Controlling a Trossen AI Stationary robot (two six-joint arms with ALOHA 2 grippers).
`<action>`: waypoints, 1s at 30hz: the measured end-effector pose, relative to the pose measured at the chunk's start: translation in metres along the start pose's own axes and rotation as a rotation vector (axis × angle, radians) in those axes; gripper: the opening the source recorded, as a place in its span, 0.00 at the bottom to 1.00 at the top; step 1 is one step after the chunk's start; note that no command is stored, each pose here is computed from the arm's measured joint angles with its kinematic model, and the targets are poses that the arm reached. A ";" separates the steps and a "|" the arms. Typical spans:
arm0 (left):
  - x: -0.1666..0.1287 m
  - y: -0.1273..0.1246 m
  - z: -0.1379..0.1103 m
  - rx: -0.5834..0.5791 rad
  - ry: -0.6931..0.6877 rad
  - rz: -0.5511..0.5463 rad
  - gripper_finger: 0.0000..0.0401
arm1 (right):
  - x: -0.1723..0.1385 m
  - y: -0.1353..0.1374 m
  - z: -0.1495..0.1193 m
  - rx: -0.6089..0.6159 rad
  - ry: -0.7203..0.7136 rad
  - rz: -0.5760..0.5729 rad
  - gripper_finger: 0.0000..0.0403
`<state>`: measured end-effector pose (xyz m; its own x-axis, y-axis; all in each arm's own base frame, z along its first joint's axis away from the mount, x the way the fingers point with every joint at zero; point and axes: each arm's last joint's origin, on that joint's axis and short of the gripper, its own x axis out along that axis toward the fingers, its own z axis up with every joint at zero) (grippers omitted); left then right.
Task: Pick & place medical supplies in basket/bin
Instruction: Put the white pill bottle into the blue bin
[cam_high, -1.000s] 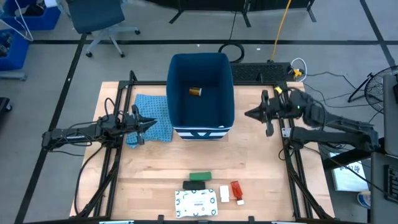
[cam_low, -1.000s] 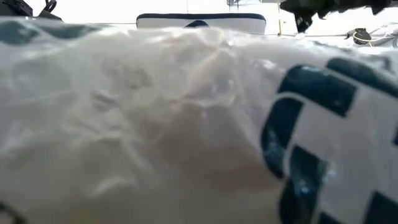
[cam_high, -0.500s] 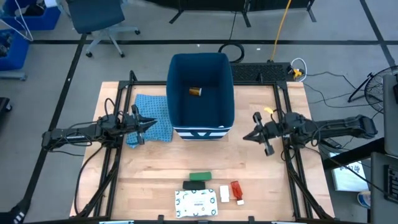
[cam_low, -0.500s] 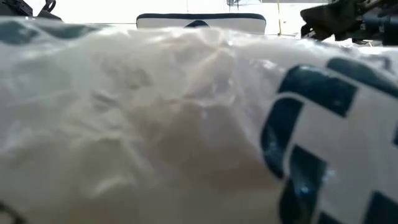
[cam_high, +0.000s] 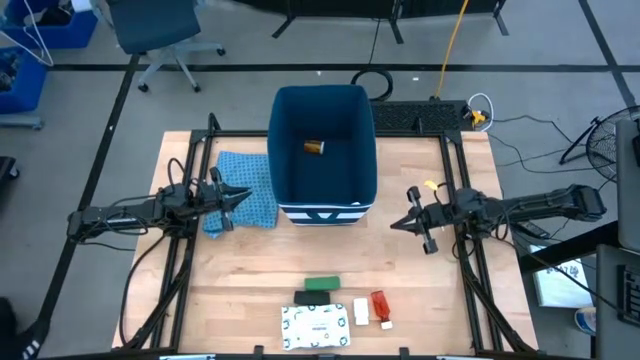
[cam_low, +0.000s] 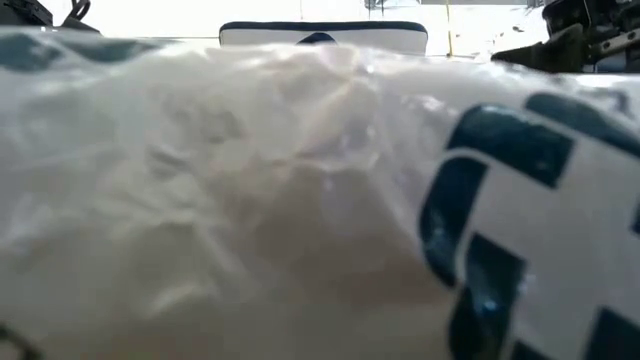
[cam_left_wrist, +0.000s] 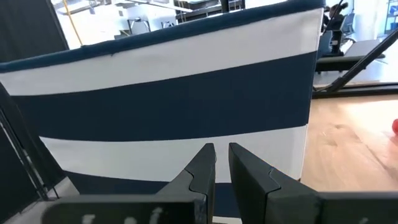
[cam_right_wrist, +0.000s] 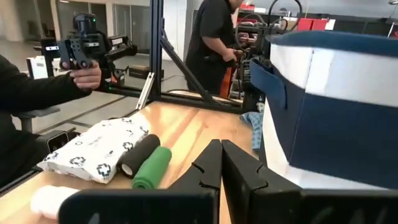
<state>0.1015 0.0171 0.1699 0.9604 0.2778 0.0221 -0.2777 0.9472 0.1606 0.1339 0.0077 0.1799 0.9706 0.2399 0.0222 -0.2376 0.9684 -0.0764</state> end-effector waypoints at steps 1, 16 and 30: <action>0.000 0.000 0.000 0.006 0.000 0.000 0.13 | 0.000 0.000 -0.002 0.000 0.005 0.000 0.00; 0.000 0.000 0.000 0.039 0.000 0.000 0.13 | 0.000 -0.001 0.013 -0.073 -0.114 -0.137 0.00; 0.000 0.000 0.000 -0.015 0.004 0.000 0.13 | 0.084 0.033 0.113 -0.223 0.171 -0.076 0.03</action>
<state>0.1015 0.0171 0.1696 0.9604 0.2779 0.0184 -0.2776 0.9496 0.1459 0.2035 0.0680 0.2917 0.9823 0.1341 -0.1307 -0.1680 0.9394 -0.2988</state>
